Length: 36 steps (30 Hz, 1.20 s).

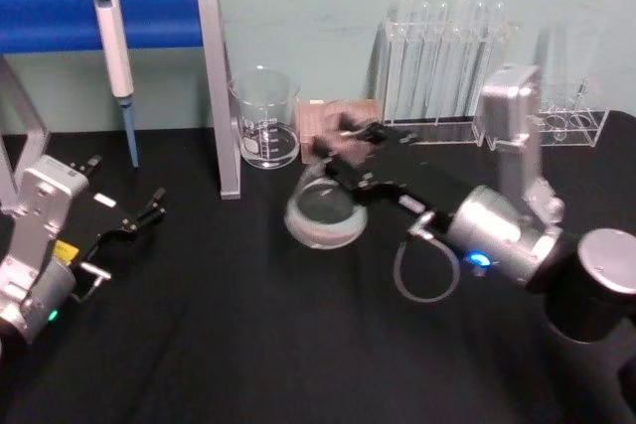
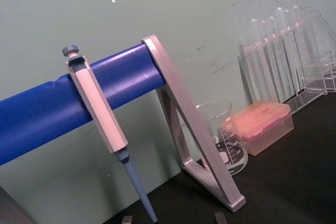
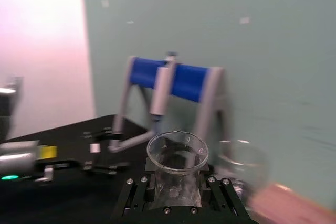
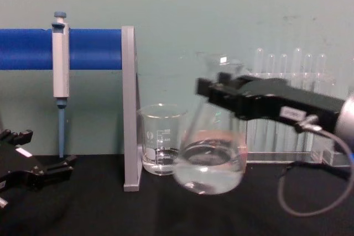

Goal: Grasp the erlenmeyer flask with one hand, shake it three times, then place it back.

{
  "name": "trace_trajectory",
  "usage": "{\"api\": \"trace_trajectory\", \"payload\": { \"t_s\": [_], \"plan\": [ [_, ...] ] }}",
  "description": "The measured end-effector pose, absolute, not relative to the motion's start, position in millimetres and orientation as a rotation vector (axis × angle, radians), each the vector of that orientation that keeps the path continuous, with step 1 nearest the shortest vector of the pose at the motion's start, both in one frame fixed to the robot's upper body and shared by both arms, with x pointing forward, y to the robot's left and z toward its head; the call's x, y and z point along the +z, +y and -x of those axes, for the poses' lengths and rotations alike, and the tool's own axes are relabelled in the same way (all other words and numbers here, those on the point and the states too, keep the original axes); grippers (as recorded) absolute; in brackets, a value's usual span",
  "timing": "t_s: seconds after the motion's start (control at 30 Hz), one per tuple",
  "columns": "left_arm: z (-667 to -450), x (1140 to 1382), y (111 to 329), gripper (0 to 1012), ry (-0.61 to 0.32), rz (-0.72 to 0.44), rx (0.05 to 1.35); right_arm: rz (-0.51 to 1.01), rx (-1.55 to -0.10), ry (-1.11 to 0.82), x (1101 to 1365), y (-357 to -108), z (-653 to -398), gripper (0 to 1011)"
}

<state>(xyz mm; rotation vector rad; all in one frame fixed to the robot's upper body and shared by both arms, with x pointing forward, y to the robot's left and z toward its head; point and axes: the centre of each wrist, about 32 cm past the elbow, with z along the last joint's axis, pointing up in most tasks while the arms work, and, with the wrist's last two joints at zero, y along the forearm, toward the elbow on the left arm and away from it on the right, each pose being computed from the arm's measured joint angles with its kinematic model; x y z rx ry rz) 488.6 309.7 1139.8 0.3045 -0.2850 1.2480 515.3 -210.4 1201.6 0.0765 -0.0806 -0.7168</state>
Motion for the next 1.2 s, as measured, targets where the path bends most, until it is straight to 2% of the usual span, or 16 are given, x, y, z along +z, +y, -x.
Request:
{"api": "trace_trajectory", "payload": {
  "t_s": [0.23,0.53,0.83,1.2],
  "plan": [
    [-489,1140,310,1001,-0.285,-0.304,1.248,-0.069,-0.582,-0.060,1199,-187,-523,457],
    [-489,1140,310,1001,-0.285,-0.304,1.248,-0.062,-0.586,-0.073,1199,-184,-522,457],
    [-489,1140,310,1001,-0.285,-0.304,1.248,-0.077,-0.768,-0.145,1198,-192,-501,457],
    [-489,1140,310,1001,-0.285,-0.304,1.248,-0.078,-1.068,-0.168,1197,-221,-473,457]
  ]
}}
